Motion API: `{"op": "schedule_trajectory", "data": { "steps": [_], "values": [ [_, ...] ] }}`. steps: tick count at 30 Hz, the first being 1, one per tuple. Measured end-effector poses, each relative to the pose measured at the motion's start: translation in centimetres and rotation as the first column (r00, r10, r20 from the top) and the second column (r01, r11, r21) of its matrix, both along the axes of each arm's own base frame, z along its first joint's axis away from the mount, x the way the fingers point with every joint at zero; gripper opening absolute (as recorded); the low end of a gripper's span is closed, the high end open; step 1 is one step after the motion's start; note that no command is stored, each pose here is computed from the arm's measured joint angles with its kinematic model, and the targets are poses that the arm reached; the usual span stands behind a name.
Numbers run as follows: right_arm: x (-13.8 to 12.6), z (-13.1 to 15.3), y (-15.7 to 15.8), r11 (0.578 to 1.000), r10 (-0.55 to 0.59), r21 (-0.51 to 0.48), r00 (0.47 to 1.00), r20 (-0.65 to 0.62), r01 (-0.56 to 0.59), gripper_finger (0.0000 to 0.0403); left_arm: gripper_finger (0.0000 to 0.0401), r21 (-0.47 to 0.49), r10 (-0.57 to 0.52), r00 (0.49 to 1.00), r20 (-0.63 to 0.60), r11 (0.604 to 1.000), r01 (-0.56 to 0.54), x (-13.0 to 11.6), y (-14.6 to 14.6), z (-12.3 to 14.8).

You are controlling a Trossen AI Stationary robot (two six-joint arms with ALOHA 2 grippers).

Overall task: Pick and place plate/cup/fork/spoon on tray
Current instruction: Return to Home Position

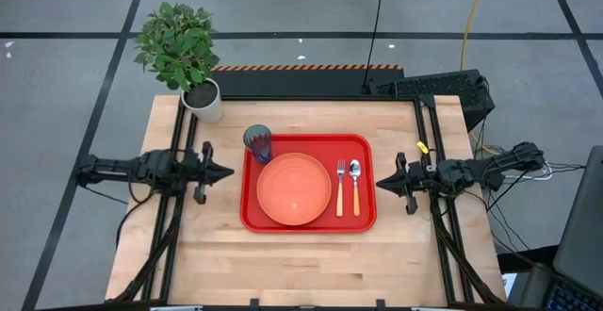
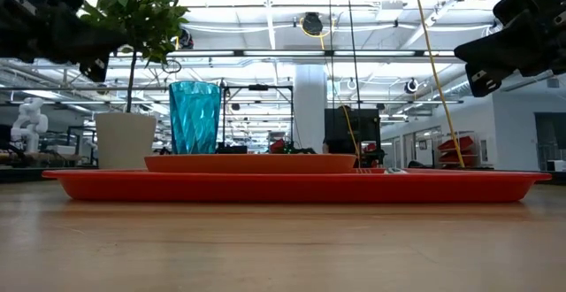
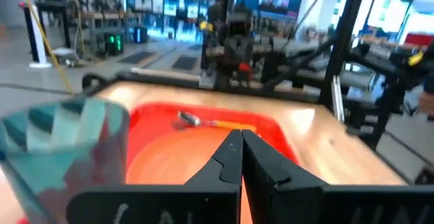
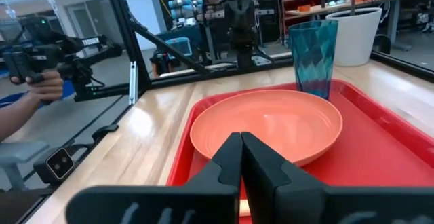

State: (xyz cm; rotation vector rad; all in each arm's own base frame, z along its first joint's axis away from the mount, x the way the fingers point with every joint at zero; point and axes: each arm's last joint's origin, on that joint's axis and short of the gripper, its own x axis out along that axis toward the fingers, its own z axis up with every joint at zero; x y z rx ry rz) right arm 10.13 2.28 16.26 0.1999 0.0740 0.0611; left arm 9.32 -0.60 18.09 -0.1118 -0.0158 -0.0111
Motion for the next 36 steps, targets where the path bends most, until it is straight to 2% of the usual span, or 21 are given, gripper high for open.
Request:
{"op": "schedule_trajectory", "data": {
  "steps": [2, 8, 10, 18, 23, 26, 29, 31, 36],
  "values": [
    [0.0, 0.0, 0.0, 1.000, -0.001, 0.008, 1.000, -0.001, 0.001, 0.0000, 0.0002, 0.002, -0.009, 1.000, -0.016, 1.000, 0.010, 0.1, -0.1, -0.6],
    [0.0, -0.1, 0.0, 1.000, -0.002, 0.020, 1.000, -0.012, 0.002, 0.0000, 0.0001, 0.049, -0.047, 0.986, 0.158, 0.998, 0.039, 0.2, -0.3, 0.2],
    [0.0, -0.1, 0.0, 1.000, -0.003, 0.015, 1.000, -0.012, 0.003, 0.0000, 0.0002, 0.071, -0.081, 0.982, 0.168, 0.995, 0.070, 0.2, -0.4, 0.3],
    [0.0, 0.2, 0.1, 0.999, 0.031, 0.031, 0.999, 0.018, -0.031, 0.0000, 0.0002, 0.049, -0.087, 0.991, 0.102, 0.995, 0.083, 0.3, -0.5, -0.4],
    [0.0, 1.0, 0.2, 0.998, 0.059, -0.029, 0.993, 0.105, -0.056, 0.0000, 0.0002, 0.075, -0.063, 0.998, 0.020, 0.995, 0.062, 0.3, -0.4, -1.2],
    [0.0, 0.9, 0.2, 0.996, 0.060, -0.067, 0.993, 0.100, -0.053, 0.0000, 0.0003, 0.075, -0.035, 0.999, 0.013, 0.997, 0.034, 0.4, -0.3, -1.2],
    [0.0, 0.0, 0.1, 0.997, 0.022, -0.078, 1.000, 0.007, -0.021, 0.0000, 0.0003, 0.074, -0.027, 1.000, 0.012, 0.997, 0.026, 0.4, -0.3, -1.2],
    [0.1, -0.1, 0.1, 0.997, 0.019, -0.071, 1.000, -0.011, -0.019, 0.0000, 0.0003, 0.073, -0.027, 1.000, 0.010, 0.997, 0.026, 0.4, -0.3, -1.2],
    [0.2, 0.1, 0.1, 0.997, 0.031, -0.074, 0.999, 0.014, -0.029, 0.0000, 0.0003, 0.085, -0.024, 1.000, 0.009, 0.996, 0.023, 0.4, -0.3, -1.2]
  ]
}}
